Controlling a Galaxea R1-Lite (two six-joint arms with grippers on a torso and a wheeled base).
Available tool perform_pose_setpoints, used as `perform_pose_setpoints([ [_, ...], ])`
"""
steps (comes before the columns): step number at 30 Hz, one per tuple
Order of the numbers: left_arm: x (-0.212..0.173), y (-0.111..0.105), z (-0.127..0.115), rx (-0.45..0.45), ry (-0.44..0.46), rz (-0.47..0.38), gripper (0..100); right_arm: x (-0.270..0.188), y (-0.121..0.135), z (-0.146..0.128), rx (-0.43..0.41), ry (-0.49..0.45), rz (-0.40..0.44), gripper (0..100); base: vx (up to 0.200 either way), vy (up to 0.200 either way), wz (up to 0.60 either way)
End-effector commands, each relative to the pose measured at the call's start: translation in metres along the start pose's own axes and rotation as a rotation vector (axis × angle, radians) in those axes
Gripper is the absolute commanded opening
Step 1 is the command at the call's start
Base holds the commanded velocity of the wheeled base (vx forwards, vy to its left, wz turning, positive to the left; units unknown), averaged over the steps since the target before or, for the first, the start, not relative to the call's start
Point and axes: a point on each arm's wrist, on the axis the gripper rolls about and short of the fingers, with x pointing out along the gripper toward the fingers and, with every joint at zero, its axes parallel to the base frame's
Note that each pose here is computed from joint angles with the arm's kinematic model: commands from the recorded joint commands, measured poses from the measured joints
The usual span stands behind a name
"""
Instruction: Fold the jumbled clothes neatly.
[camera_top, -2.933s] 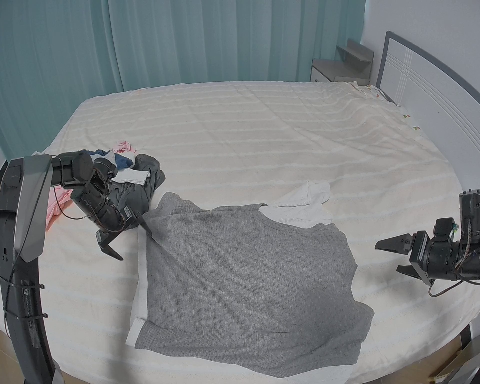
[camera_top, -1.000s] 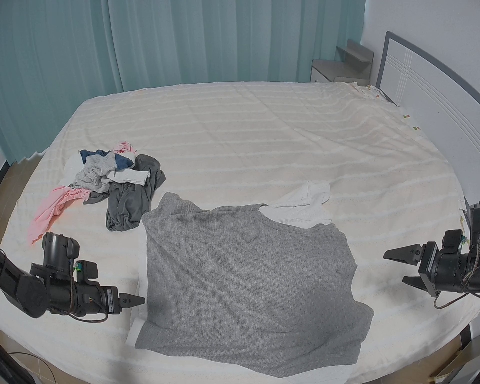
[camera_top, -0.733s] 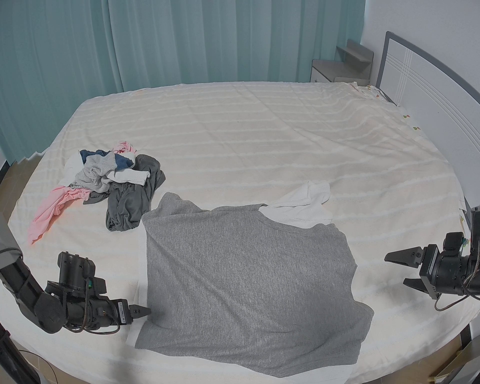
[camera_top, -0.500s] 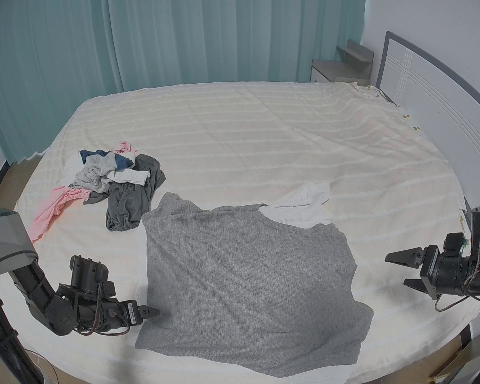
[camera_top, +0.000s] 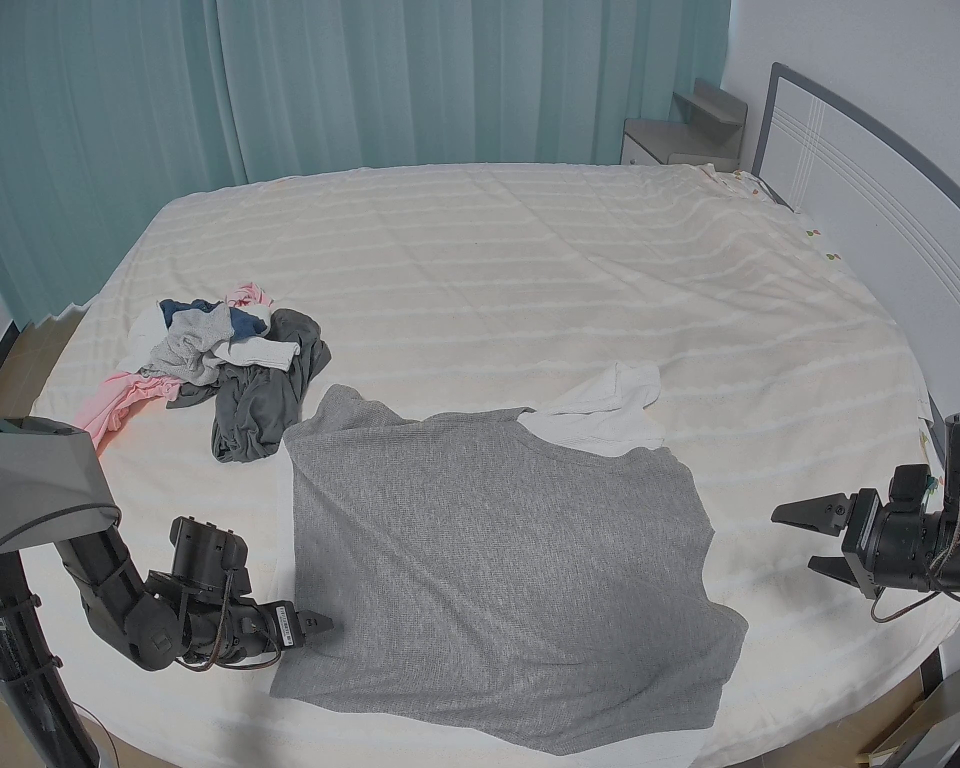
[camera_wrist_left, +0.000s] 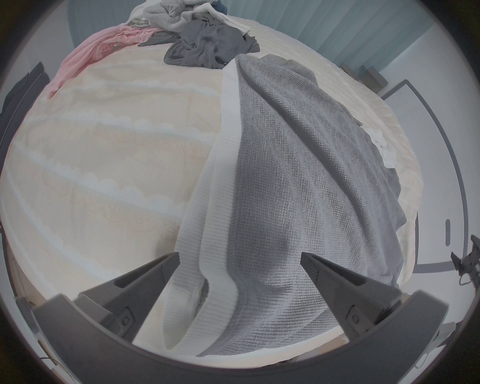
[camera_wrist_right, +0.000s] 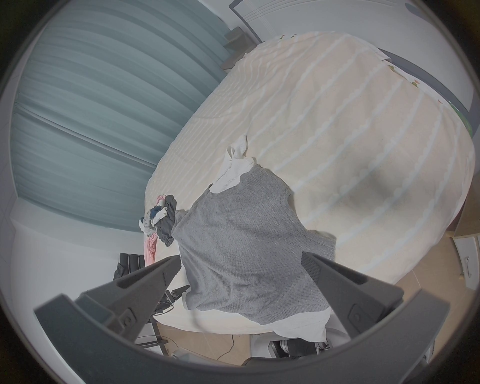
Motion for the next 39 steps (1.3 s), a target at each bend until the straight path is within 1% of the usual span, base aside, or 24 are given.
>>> perform_pose_setpoints([
  [1, 0.008, -0.004, -0.001, -0.016, 0.014, -0.002, 100, 0.0, 0.0, 0.0, 0.0, 0.001, 0.0, 100, 0.0, 0.0, 0.0],
  [4, 0.013, -0.005, -0.002, -0.022, 0.012, 0.022, 100, 0.0, 0.0, 0.0, 0.0, 0.0, 0.001, 100, 0.0, 0.0, 0.0],
  [5, 0.015, -0.004, -0.003, -0.021, 0.017, 0.029, 0, 0.0, 0.0, 0.0, 0.0, 0.0, 0.001, 100, 0.0, 0.0, 0.0],
  [16, 0.018, -0.003, -0.005, -0.024, 0.026, 0.043, 0, 0.0, 0.0, 0.0, -0.001, 0.0, 0.003, 100, 0.0, 0.0, 0.0],
  [21, 0.016, -0.001, -0.003, -0.029, -0.004, 0.081, 0, 0.0, 0.0, 0.0, 0.0, 0.002, 0.001, 100, 0.0, 0.0, 0.0],
  [27, 0.003, 0.005, 0.003, -0.054, -0.043, 0.085, 0, 0.0, -0.003, -0.003, 0.002, 0.012, -0.009, 100, 0.0, 0.0, 0.0],
  [34, -0.016, 0.015, 0.02, -0.106, -0.135, 0.088, 0, 0.001, -0.004, -0.004, 0.004, 0.015, -0.014, 100, 0.0, 0.0, 0.0],
  [35, -0.016, 0.015, 0.02, -0.106, -0.135, 0.088, 0, 0.001, -0.004, -0.004, 0.004, 0.015, -0.014, 100, 0.0, 0.0, 0.0],
  [37, -0.019, 0.023, 0.018, -0.128, -0.131, 0.11, 0, 0.001, -0.005, -0.004, 0.004, 0.016, -0.015, 100, 0.0, 0.0, 0.0],
  [39, -0.019, 0.027, 0.018, -0.137, -0.128, 0.117, 0, 0.001, -0.005, -0.004, 0.004, 0.016, -0.015, 100, 0.0, 0.0, 0.0],
])
